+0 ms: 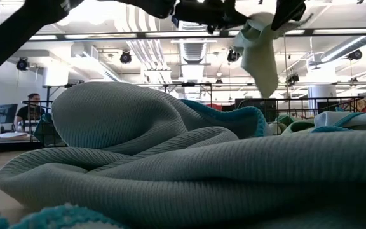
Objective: Sort microfiber towel by color & place in baskets
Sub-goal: Put the green microfiber towel into the right wire basket
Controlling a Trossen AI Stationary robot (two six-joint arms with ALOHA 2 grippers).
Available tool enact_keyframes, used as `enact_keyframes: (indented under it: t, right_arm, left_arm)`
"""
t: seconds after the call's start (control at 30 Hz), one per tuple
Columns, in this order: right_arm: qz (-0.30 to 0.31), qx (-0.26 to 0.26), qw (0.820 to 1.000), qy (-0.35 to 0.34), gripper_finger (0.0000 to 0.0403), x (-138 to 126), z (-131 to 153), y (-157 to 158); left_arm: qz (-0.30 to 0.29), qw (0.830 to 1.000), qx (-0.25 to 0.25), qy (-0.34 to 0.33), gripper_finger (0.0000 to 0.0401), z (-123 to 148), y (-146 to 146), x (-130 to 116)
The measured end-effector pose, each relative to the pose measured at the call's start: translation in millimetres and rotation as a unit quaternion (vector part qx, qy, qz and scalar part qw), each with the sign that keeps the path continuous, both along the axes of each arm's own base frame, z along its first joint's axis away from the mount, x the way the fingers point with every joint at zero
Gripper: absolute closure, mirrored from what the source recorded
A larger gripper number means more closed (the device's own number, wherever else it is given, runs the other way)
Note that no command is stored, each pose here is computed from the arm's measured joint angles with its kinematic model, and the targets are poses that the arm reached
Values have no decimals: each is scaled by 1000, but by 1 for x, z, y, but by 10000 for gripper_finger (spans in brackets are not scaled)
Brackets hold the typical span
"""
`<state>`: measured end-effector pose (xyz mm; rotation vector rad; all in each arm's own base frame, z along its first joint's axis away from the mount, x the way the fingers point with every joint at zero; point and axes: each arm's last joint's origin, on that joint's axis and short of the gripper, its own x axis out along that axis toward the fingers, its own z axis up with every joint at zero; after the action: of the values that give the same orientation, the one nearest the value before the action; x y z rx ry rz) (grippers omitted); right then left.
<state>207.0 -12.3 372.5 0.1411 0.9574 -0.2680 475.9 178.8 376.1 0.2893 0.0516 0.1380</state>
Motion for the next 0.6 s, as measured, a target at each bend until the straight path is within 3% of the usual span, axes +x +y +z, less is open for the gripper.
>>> enact_keyframes:
  t: [0.37,0.6]
  right_arm:
    - [-11,7,1000,-2,321,0,0,0]
    - [-11,8,1000,-1,321,0,0,0]
  left_arm:
    - [1,998,-58,-2,320,-23,12,30]
    - [3,991,-93,96,283,-25,8,19]
